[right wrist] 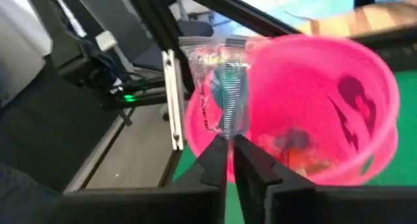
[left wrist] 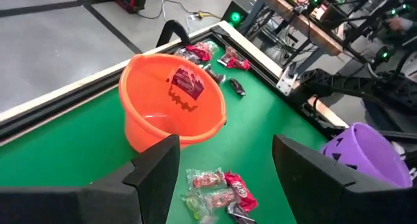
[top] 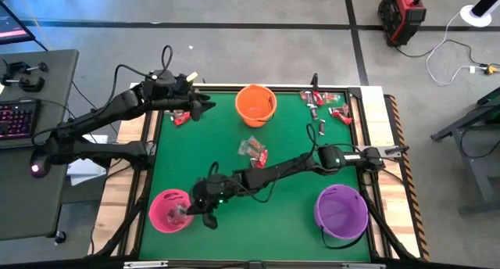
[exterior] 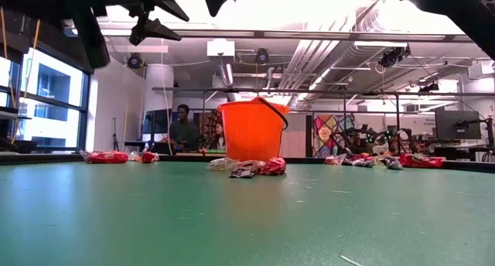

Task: Sort candy by brand, put in halloween buckets
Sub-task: Put the blue gummy into the pink bucket, then put the green gummy into the pink bucket

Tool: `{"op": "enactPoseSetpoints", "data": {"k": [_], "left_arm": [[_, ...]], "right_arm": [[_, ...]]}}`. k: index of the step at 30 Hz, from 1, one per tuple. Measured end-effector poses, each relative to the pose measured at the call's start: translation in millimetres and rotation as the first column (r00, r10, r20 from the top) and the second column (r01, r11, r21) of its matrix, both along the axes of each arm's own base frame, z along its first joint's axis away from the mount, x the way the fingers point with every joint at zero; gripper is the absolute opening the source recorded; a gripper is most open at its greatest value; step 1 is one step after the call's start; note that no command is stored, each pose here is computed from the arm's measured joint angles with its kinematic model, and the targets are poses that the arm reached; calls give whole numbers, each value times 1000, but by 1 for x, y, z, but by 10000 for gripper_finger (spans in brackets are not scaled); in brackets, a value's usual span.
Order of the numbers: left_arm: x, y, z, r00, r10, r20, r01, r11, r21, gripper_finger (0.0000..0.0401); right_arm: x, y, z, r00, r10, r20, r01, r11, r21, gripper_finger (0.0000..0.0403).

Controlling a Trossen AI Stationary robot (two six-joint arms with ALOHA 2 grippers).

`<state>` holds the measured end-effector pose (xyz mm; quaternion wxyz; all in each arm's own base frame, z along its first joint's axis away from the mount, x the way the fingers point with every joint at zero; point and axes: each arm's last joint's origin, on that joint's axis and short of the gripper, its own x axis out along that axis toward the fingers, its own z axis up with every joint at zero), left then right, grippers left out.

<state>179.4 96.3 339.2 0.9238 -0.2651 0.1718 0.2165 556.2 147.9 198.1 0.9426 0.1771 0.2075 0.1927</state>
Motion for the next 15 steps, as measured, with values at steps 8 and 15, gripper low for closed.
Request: {"op": "enactPoseSetpoints", "data": {"k": [8, 15], "left_arm": [[0, 0, 0, 1000, -11, -8, 11, 1000, 21, 233], [-5, -3, 4, 997, -80, -1, 80, 994, 76, 233]], "right_arm": [[3, -11, 2, 999, -30, -9, 31, 999, 41, 183], [-12, -48, 39, 994, 25, -107, -28, 999, -27, 250]]}}
